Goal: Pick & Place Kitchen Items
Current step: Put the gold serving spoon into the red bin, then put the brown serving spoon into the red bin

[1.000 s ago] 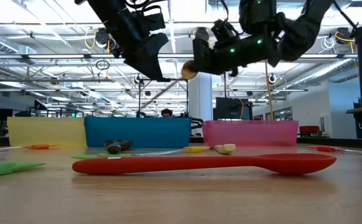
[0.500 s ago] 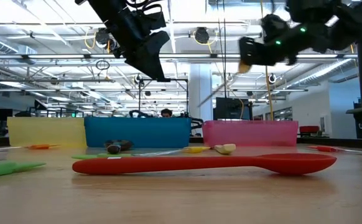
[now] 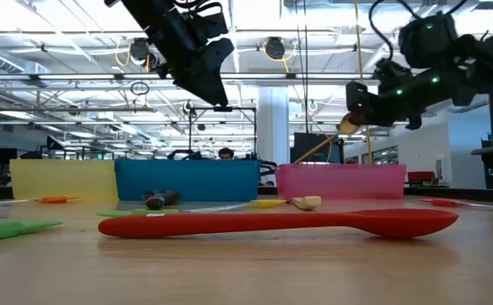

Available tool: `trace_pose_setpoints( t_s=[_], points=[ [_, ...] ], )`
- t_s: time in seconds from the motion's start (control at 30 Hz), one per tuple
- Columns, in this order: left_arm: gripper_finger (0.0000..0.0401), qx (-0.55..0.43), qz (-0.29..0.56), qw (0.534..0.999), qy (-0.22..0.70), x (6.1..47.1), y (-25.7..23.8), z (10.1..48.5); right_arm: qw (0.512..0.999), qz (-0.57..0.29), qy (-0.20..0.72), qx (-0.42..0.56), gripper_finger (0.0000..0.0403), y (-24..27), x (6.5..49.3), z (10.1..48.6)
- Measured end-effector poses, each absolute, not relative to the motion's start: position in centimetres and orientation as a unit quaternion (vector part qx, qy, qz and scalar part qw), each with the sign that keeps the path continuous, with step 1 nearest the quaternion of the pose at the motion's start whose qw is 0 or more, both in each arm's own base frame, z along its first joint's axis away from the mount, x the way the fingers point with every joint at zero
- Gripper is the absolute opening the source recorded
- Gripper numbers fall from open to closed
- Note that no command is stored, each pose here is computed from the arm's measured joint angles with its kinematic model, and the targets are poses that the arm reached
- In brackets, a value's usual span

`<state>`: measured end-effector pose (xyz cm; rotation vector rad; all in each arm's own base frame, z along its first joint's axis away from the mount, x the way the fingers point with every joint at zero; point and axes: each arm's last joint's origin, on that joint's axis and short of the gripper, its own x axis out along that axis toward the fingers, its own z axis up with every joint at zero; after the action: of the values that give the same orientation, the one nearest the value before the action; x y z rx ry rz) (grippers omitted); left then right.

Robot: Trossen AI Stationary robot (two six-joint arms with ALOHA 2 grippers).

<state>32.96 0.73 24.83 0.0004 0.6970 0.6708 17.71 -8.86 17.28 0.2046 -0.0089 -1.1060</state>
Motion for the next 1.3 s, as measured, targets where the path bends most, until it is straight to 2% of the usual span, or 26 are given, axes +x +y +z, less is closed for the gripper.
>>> trace_pose_setpoints(
  t_s=[0.37,0.57,0.73,0.83,1.1,1.3],
  points=[
    [0.0154,0.010,0.317,0.889,0.330,33.1,0.7,25.0,0.802,-0.586,0.041,0.107,0.0004,-13.2,20.0,17.1],
    [0.0154,0.020,0.313,0.888,0.336,33.1,0.7,24.9,0.801,-0.574,0.051,0.163,0.0004,-16.2,19.7,16.0],
    [0.0154,0.021,0.313,0.888,0.336,33.1,0.8,24.9,0.782,-0.591,0.062,0.189,0.0007,-17.5,19.3,14.3],
    [0.0154,0.022,0.313,0.888,0.337,33.1,0.8,24.9,0.778,-0.595,0.074,0.186,0.0022,-17.7,19.3,13.8],
    [0.0154,0.024,0.312,0.888,0.337,33.1,0.8,24.9,0.774,-0.601,0.086,0.181,0.0095,-17.8,19.0,13.5],
    [0.0154,0.024,0.313,0.888,0.337,33.1,0.8,24.9,0.776,-0.600,0.090,0.172,0.0128,-17.8,19.0,13.6]
  ],
)
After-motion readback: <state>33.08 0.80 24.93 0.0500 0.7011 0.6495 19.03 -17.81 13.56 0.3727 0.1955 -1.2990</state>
